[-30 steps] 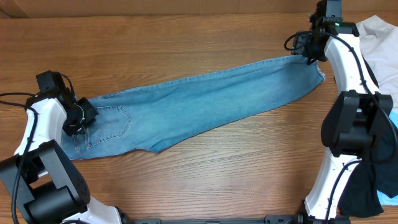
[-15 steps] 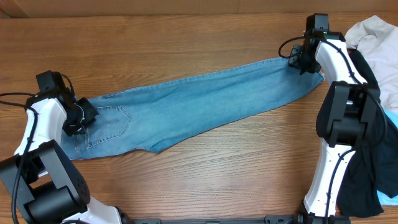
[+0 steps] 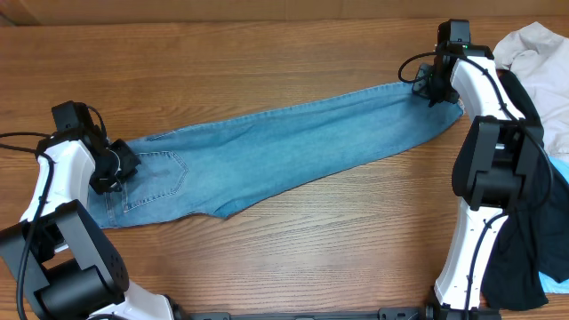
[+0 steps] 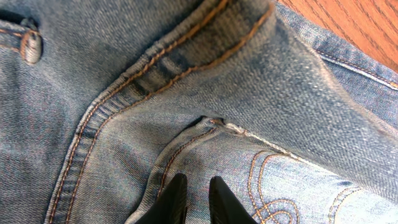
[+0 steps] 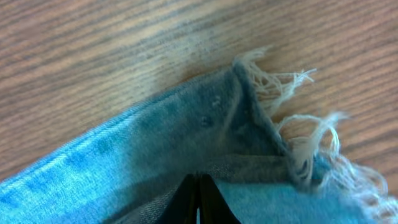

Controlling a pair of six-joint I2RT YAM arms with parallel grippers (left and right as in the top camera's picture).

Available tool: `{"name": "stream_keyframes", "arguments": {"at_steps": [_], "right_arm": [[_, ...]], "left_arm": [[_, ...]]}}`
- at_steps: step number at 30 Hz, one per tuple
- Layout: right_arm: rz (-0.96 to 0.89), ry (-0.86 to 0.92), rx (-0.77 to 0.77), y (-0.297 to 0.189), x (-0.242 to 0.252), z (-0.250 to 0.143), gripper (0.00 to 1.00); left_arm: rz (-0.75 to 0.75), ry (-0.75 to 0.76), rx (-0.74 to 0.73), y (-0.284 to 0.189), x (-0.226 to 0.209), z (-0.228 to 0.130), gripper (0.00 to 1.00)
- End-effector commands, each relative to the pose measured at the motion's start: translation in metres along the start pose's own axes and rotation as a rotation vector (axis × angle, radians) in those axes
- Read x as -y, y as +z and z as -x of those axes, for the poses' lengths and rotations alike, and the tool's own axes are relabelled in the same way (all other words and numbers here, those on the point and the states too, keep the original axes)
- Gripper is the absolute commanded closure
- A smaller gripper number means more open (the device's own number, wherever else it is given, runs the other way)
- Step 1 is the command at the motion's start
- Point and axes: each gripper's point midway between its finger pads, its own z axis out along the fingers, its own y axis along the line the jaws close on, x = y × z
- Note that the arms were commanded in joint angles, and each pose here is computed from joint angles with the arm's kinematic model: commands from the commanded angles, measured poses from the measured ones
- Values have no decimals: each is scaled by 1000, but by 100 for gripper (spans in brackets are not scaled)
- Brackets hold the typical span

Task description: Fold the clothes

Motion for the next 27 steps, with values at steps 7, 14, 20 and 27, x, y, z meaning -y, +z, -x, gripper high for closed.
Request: {"name": "stream_keyframes", "arguments": {"at_steps": [7,14,20,27], "right_arm": [[8,34,98,-63,0,42,96],[-4,57,109,-84,6,49,96],[-26,132,65,-84,20,40,96],[-20,141,94,-113,26,42,96]], "left_arm": [[8,1,-1,1,-1,-2,83],[6,1,4,1,0,-1,83],[6,1,6,1,0,0,83],[3,1,14,1,0,2,83]]}}
